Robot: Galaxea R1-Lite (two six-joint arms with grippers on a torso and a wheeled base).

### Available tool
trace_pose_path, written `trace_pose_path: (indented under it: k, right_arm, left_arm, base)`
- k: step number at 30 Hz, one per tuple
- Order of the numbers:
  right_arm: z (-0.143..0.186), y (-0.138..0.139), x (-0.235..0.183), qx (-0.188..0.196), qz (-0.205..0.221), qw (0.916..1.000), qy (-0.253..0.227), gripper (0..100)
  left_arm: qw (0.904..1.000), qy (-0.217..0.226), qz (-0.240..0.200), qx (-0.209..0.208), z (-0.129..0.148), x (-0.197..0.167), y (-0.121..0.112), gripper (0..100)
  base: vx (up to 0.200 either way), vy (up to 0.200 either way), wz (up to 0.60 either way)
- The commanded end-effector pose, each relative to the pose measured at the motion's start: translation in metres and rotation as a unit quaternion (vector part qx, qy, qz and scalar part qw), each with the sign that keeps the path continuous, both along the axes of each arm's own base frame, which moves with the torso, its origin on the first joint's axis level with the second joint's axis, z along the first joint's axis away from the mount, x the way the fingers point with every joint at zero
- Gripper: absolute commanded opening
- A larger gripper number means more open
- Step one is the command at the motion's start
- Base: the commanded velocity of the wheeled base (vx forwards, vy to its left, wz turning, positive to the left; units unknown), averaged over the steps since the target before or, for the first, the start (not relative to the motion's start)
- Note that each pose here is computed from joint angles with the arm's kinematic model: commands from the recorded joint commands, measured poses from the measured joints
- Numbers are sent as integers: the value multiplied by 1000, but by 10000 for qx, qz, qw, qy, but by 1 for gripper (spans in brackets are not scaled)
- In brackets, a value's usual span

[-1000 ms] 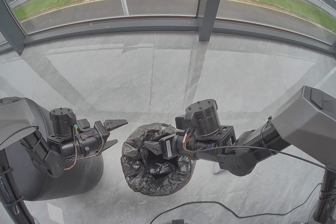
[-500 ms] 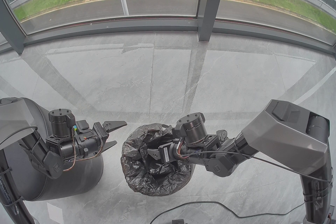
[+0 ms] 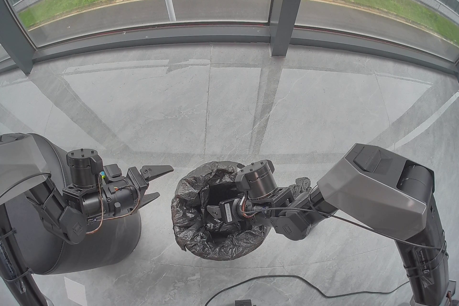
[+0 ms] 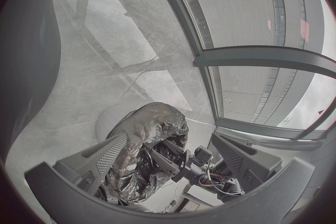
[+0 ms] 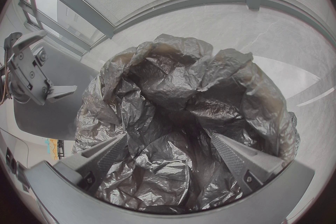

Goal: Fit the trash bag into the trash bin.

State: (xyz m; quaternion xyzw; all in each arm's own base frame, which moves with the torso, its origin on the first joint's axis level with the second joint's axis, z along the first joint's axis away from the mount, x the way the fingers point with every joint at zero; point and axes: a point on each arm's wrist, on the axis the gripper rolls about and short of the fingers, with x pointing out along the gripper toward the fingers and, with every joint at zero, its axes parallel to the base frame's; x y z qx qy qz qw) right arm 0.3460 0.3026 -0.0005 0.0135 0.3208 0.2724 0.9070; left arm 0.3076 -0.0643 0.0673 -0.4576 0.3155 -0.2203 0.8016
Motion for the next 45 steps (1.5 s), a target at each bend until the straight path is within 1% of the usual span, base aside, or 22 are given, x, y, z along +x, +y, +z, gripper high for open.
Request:
trace_pose_path:
  k: [1, 6, 12, 13, 14, 16, 17, 18, 21, 22, 24, 25, 26, 27, 31, 33, 35, 37, 38, 41, 43, 45]
  right_arm:
    - [-5, 5, 5, -80, -84, 9999, -25, 100]
    - [-3, 6, 6, -130, -197, 9996, -128, 100]
    - [5, 7, 6, -51, -207, 9995, -223, 100]
    - [29, 11, 0, 129, -151, 9991, -376, 100]
    - [29, 11, 0, 129, -151, 9991, -376, 100]
    - [62, 14, -14, 393, -81, 9978, -530, 100]
    - [67, 13, -16, 430, -89, 9976, -530, 100]
    - [84, 9, -23, 581, -101, 9967, -557, 100]
    - [109, -2, -38, 754, -91, 9960, -481, 100]
    - [131, -13, -52, 915, -94, 9950, -381, 100]
    - [149, -24, -64, 1129, -42, 9933, -241, 100]
    - [151, -25, -65, 1139, -32, 9932, -231, 100]
    - [167, -40, -81, 1331, 46, 9911, -67, 100]
    - [172, -45, -86, 1382, 45, 9904, -27, 100]
    - [164, -70, -101, 1112, -165, 9932, 293, 100]
    - [146, -94, -97, 820, -548, 9937, 538, 100]
    - [133, -112, -92, 674, -849, 9917, 698, 100]
    - [132, -114, -91, 652, -893, 9913, 714, 100]
    - [118, -139, -78, 493, -1340, 9856, 906, 100]
    - [100, -151, -71, 278, -1561, 9811, 1112, 100]
    - [86, -158, -59, 105, -1678, 9783, 1212, 100]
    - [77, -167, -40, -66, -1754, 9774, 1174, 100]
  left_arm:
    - [10000, 8, 5, -3, 0, 0, 0, 100]
    - [10000, 39, 5, 3, -2, 1, 0, 100]
    - [10000, 23, 5, 0, -2, 1, 0, 100]
    - [10000, 23, 5, 0, -2, 1, 0, 100]
    - [10000, 23, 5, 0, -2, 1, 0, 100]
    - [10000, 16, -2, -4, -1, 0, 0, 100]
    - [10000, 21, 0, -9, -1, 0, 0, 100]
    - [10000, 11, 2, -17, 0, -1, 0, 100]
    - [10000, 1, 5, -25, 2, -3, 1, 100]
    - [10000, -60, -3, -36, 7, -6, 1, 100]
    - [9999, -117, -21, -40, 11, -9, 0, 100]
    - [9999, -117, -21, -40, 11, -9, 0, 100]
    - [9998, -191, -31, -44, 17, -13, 0, 100]
    - [9997, -218, -34, -42, 19, -15, 0, 100]
    - [9995, -306, -55, -34, 26, -22, -1, 100]
    - [9994, -335, -86, 17, 28, -25, -6, 100]
    - [9987, -443, -46, 266, 25, -25, -10, 100]
    - [9983, -477, -29, 329, 24, -25, -10, 100]
    - [9893, -580, 282, 1305, 7, -24, -29, 100]
    - [9713, -737, 526, 2199, -4, -25, -46, 100]
    - [9641, -789, 601, 2464, -9, -27, -56, 100]
    - [9637, -799, 589, 2478, -9, -27, -58, 100]
  base:
    - [0, 0, 0]
    - [0, 0, 0]
    - [0, 0, 0]
    - [0, 0, 0]
    - [0, 0, 0]
    - [0, 0, 0]
    - [0, 0, 0]
    - [0, 0, 0]
    - [0, 0, 0]
    - [0, 0, 0]
    - [0, 0, 0]
    - [0, 0, 0]
    - [0, 0, 0]
    - [0, 0, 0]
    - [0, 0, 0]
    - [0, 0, 0]
    - [0, 0, 0]
    - [0, 0, 0]
    - [0, 0, 0]
    - [0, 0, 0]
    - [0, 0, 0]
    - [0, 0, 0]
